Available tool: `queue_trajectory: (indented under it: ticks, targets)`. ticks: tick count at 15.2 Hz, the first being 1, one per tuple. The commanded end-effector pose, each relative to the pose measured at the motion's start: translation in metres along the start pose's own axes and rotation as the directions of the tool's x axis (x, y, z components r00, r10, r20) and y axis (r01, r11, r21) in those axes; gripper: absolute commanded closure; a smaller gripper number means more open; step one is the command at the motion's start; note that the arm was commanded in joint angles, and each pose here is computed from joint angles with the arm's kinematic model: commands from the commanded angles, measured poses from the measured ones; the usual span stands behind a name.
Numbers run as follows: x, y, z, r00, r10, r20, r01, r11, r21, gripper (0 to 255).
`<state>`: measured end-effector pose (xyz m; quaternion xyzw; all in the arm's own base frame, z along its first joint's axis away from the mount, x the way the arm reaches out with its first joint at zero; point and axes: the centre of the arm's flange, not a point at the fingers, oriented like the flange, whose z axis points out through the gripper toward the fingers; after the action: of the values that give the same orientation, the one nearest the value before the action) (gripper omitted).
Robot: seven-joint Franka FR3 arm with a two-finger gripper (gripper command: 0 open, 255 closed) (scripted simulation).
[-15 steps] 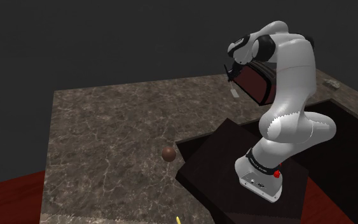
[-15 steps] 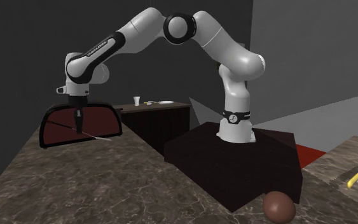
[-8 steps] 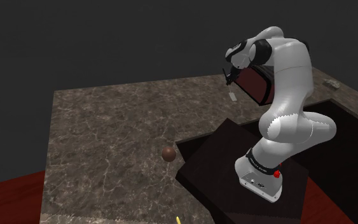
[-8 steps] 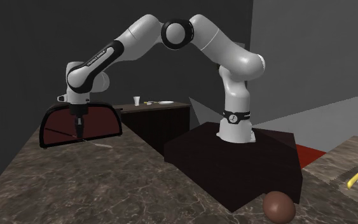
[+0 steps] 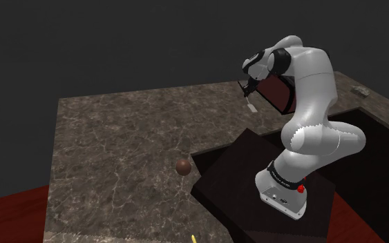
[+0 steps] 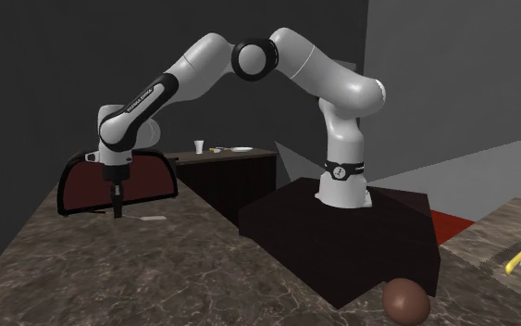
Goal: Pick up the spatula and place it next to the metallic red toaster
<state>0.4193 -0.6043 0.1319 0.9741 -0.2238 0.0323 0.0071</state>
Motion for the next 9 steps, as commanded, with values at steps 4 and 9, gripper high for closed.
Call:
queue_trajectory:
  ticks: [4,9]
  targets:
    - [-0.002,0.001,0.026,1.0,0.0,0.0,0.0,1.0,0.0,255]
    - [-0.002,0.001,0.026,1.0,0.0,0.0,0.0,1.0,0.0,255]
